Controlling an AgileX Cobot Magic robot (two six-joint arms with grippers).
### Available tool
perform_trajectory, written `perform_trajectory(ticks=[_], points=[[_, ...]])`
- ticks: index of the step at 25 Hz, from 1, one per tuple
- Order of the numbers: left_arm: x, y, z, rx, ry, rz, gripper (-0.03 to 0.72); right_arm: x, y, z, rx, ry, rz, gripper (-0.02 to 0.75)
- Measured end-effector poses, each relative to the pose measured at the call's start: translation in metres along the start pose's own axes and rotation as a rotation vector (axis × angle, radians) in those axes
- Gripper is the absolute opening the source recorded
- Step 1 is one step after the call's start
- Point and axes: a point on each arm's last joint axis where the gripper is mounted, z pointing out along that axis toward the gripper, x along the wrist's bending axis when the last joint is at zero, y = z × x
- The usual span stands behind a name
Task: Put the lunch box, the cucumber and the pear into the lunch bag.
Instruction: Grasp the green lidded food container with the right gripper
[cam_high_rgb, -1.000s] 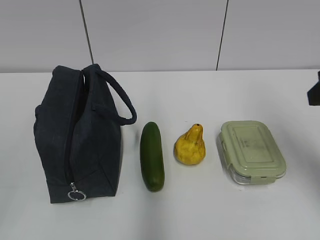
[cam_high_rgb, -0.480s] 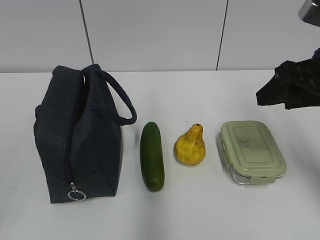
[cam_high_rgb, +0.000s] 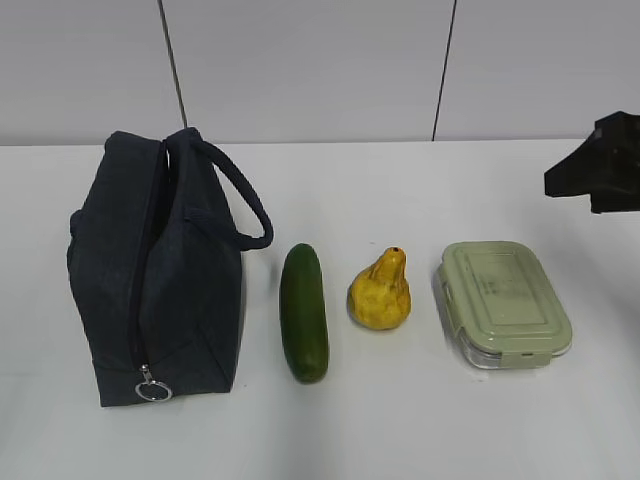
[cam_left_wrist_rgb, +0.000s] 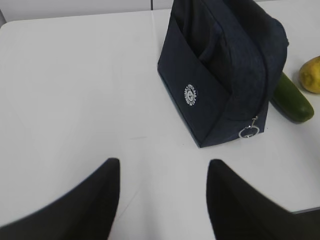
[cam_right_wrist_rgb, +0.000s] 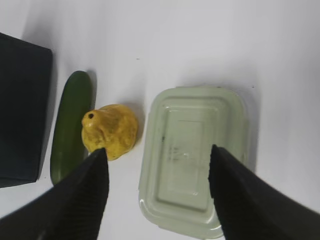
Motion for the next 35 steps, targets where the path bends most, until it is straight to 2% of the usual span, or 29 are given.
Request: perform_trajectory(ticks=[5,11,16,20,25,30,33,35], points=[[0.000,0.000,0.000,0.000,0.000,0.000,0.342,-0.029,-0.003,0.009,0.050,0.001,0.033,0.495],[0.000,0.000,0.000,0.000,0.000,0.000,0.342,-0.044,-0.013,0.030,0.155,0.051,-0.013,0.495],[0.000,0.000,0.000,0.000,0.000,0.000,0.342,-0.065,-0.019,0.040,0.193,0.071,0.000,0.495],[0.000,0.000,0.000,0.000,0.000,0.000,0.342,-0.073,-0.018,0.043,0.200,0.168,0.002,0.495],[0.000,0.000,0.000,0.000,0.000,0.000,0.342,-0.072,-0.007,0.041,0.272,0.270,-0.053,0.496],[0.000,0.000,0.000,0.000,0.000,0.000,0.342,-0.078,0.015,0.037,0.286,0.226,-0.084,0.514],[0.000,0.000,0.000,0.000,0.000,0.000,0.342,-0.083,0.017,0.038,0.325,0.183,-0.082,0.549],[0.000,0.000,0.000,0.000,0.000,0.000,0.342,-0.085,0.016,0.039,0.332,0.184,-0.071,0.558]])
